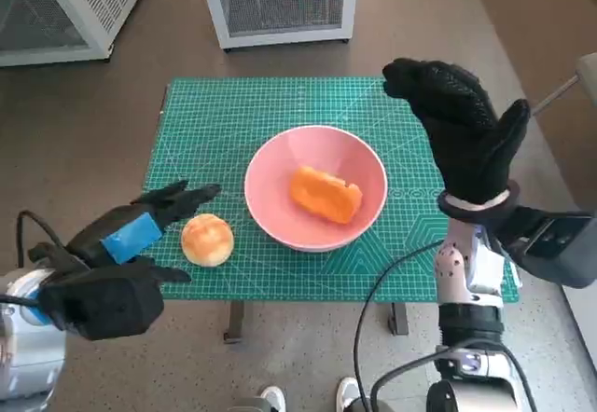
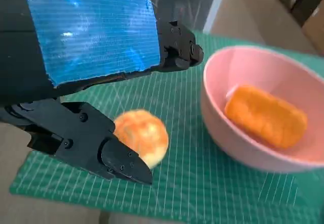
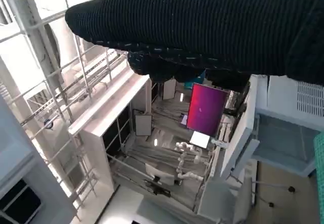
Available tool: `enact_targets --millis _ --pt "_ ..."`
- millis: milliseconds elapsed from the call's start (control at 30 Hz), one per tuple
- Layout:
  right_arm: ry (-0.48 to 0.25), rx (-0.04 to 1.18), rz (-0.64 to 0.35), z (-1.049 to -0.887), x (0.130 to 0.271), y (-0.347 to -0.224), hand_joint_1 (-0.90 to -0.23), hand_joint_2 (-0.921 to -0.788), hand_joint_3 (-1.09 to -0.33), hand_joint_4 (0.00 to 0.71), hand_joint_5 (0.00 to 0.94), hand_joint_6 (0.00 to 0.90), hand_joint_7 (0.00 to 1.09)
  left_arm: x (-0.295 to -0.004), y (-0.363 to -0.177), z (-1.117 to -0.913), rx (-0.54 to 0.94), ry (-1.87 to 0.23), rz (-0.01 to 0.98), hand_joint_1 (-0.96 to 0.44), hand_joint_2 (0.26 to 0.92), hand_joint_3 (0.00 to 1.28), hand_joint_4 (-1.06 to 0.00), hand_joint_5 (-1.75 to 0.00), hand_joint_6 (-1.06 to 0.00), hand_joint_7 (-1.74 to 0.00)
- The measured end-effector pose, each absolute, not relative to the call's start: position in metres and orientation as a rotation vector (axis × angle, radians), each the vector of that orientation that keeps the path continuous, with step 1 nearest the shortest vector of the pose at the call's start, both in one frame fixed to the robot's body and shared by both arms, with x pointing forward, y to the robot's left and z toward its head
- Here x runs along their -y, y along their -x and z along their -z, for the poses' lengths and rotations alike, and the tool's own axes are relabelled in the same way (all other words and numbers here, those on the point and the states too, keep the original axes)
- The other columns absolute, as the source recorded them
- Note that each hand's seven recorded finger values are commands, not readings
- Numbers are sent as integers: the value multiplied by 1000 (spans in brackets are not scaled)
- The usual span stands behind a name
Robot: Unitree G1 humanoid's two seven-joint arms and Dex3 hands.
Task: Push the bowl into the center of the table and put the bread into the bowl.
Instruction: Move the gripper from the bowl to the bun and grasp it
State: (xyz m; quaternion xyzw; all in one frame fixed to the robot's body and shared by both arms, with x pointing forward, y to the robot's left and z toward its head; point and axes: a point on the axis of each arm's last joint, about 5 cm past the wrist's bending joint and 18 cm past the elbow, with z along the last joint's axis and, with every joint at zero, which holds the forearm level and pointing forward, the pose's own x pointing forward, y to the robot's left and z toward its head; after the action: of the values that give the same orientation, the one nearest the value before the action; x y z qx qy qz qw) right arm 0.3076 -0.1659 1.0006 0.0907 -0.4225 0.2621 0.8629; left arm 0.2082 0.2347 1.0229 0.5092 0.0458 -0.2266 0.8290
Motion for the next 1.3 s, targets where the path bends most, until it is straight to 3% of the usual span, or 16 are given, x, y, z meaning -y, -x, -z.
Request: enact_targets --millis 633,1000,1300 --pt "-190 866 -566 -1001 168 -308 -609 -921 -606 219 0 -1 596 -227 -228 -990 -227 -1101 503 68 769 5 -43 -10 -188 -6" --pt "-187 862 -577 -1001 168 -309 -610 -921 -610 216 0 -1 590 -217 -240 -958 -208 -1158 416 66 792 13 -181 -23 -278 -26" --pt "-185 858 -583 -1001 168 -309 -609 -921 -611 222 3 -1 560 -211 -246 -940 -182 -1228 333 93 832 20 -372 -23 -459 -38"
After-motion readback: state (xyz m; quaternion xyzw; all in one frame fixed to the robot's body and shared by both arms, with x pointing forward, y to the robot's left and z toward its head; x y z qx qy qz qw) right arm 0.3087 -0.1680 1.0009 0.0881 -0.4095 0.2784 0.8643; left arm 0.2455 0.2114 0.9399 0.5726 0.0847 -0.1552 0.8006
